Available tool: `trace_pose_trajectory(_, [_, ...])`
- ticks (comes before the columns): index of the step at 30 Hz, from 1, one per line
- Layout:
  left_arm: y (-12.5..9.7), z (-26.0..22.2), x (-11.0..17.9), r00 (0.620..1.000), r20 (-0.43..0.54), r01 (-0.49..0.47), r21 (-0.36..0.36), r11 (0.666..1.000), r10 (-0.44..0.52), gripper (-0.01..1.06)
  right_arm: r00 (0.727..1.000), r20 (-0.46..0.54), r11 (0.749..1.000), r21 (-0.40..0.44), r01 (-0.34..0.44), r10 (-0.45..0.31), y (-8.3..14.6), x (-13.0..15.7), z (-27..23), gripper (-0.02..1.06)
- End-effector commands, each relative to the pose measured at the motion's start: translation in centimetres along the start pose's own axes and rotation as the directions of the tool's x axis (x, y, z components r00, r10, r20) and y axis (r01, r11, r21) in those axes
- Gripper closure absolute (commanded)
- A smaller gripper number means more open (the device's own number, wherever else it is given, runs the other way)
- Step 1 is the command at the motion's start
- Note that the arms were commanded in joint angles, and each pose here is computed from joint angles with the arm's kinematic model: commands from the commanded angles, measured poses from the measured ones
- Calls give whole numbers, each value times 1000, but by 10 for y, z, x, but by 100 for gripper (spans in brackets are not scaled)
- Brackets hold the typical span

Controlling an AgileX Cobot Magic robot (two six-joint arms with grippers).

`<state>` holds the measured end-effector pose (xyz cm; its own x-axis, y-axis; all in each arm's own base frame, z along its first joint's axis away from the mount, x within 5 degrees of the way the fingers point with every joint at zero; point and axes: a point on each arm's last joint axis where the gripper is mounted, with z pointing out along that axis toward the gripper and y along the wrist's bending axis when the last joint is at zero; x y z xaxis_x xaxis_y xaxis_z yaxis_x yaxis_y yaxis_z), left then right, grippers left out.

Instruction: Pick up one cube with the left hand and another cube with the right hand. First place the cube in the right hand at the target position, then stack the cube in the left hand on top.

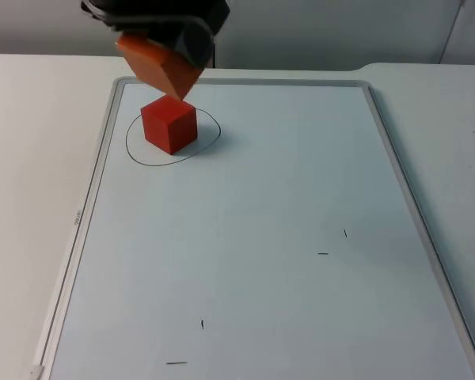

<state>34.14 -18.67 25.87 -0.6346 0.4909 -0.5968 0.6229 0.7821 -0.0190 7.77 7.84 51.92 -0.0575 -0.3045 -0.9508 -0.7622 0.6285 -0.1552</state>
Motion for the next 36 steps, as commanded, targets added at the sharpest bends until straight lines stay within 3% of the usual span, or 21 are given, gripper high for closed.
trace_pose_trajectory(1, [-2, 5, -3, 1000, 5, -2, 26, 1000, 2, 94, 999, 51, 1000, 27, -9, 7, -2, 6, 7, 33])
trace_pose_trajectory(9, [2, 38, -4, 999, -49, -21, 41, 999, 23, 94, 995, 101, 999, 47, -24, 19, -6, 4, 19, 33])
trace_pose_trajectory(14, [11, 49, -20, 998, -51, -44, 30, 999, 46, 94, 993, 115, 998, 54, -30, 24, -9, 1, 28, 33])
trace_pose_trajectory(22, [58, 78, -39, 988, -155, 20, 47, 999, -12, 94, 993, 102, 998, 32, -54, 50, -10, 1, 40, 33])
trace_pose_trajectory(28, [72, 99, -41, 982, -189, 34, 56, 998, -23, 94, 992, 119, 998, 39, -55, 50, -11, 0, 39, 33])
trace_pose_trajectory(36, [83, 117, -45, 973, -227, -22, 19, 1000, 25, 94, 994, 99, 998, 31, -54, 50, -10, 2, 40, 33])
